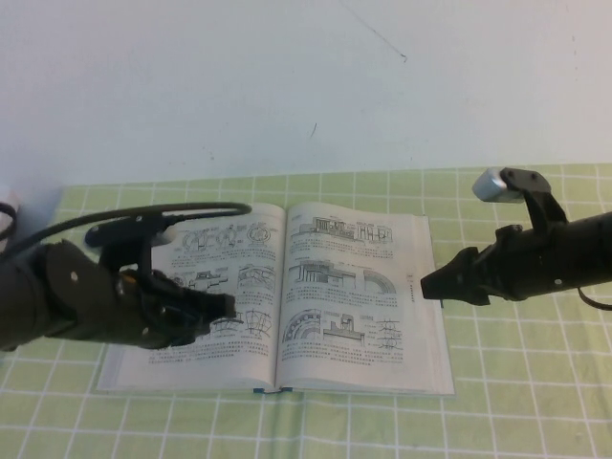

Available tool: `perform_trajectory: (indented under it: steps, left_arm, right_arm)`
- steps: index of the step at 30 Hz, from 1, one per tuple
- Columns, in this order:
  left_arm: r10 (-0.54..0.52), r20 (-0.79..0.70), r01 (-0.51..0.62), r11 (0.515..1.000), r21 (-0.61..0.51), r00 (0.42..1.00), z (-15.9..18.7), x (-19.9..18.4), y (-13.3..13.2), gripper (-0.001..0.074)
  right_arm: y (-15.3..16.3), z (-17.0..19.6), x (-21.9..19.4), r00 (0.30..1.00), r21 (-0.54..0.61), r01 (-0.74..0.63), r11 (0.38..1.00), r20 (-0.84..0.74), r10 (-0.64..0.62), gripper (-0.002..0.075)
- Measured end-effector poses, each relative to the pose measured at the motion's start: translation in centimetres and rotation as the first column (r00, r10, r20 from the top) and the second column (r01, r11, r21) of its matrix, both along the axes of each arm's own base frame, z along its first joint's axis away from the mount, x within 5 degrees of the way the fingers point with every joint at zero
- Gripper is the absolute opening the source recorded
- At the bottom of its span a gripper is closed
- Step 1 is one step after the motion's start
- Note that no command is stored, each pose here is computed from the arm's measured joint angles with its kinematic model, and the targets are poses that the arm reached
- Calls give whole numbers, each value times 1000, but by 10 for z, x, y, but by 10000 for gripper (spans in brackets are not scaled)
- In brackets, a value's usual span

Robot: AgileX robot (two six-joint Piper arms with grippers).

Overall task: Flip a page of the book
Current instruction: Open the closed book

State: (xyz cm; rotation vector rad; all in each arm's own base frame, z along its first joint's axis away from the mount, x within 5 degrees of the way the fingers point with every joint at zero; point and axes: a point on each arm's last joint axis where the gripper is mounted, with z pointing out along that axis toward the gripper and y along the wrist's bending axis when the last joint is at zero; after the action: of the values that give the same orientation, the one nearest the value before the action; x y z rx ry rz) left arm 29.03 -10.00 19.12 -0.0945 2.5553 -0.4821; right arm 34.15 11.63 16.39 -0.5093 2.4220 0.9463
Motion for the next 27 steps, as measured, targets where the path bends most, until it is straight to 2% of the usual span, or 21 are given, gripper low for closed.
perform_trajectory:
  steps: [4,8,15,27]
  left_arm:
    - [-68,31,70,996,-61,997,19,13,-6,-4]
    - [-121,17,123,983,-134,992,22,30,-9,-4]
    - [-172,-30,161,962,-222,985,-7,60,-23,-4]
    - [-147,-90,124,967,-223,985,-42,75,-26,-4]
  right_arm:
    - [1,-6,8,1000,5,13,1000,-20,-13,402]
    - [2,-12,13,999,9,28,1000,-41,-27,408]
    - [3,-27,15,992,32,62,998,-112,-59,409]
    - [8,-56,16,972,85,79,993,-227,-58,408]
